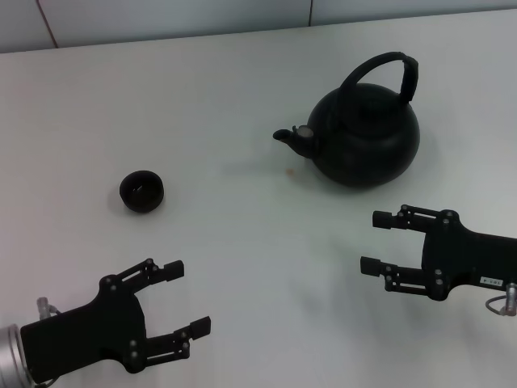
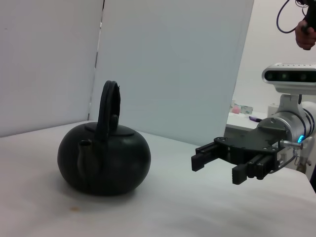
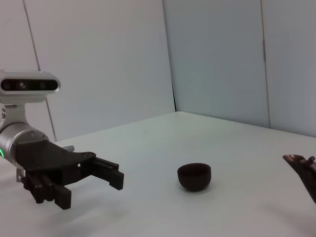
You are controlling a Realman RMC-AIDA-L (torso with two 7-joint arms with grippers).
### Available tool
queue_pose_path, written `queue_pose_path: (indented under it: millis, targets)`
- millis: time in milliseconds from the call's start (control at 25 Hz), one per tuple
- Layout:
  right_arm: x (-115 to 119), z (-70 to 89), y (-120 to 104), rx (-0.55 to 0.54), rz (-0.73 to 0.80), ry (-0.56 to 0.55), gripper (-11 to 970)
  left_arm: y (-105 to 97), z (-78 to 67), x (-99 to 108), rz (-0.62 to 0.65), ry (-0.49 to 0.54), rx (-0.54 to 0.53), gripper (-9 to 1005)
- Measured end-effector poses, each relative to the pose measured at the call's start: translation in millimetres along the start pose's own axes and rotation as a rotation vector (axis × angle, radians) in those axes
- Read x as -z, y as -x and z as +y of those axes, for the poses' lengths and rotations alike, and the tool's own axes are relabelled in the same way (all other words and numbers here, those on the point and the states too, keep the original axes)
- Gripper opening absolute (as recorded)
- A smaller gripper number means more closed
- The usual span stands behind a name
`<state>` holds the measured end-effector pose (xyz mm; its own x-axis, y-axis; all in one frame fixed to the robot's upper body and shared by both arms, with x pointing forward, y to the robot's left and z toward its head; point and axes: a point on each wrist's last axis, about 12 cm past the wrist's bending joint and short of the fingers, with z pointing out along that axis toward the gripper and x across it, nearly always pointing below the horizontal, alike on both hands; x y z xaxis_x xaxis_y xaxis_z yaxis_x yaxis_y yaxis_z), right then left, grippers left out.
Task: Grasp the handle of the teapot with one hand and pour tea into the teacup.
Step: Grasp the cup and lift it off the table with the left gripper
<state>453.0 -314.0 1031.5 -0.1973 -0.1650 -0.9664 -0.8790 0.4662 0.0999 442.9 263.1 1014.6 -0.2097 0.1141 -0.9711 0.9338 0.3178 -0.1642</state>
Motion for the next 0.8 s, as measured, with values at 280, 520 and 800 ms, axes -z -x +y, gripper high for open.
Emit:
queue_pose_path:
  millis: [280,520,800]
  targets:
    - [0,1.0,-1,-0.004,-0.001,-0.001,722,-1,-1.8,0,-0.001,0.002,0.005,859]
    - [0,1.0,-1,-0.003,0.000,-0.001,721,-1,-1.1,0,-0.013,0.015,0.005,859]
    - [1,0.9,-1,-0.004,0.000,-0.004,721,0,12.7,12,-0.080,0.212,0.013,859]
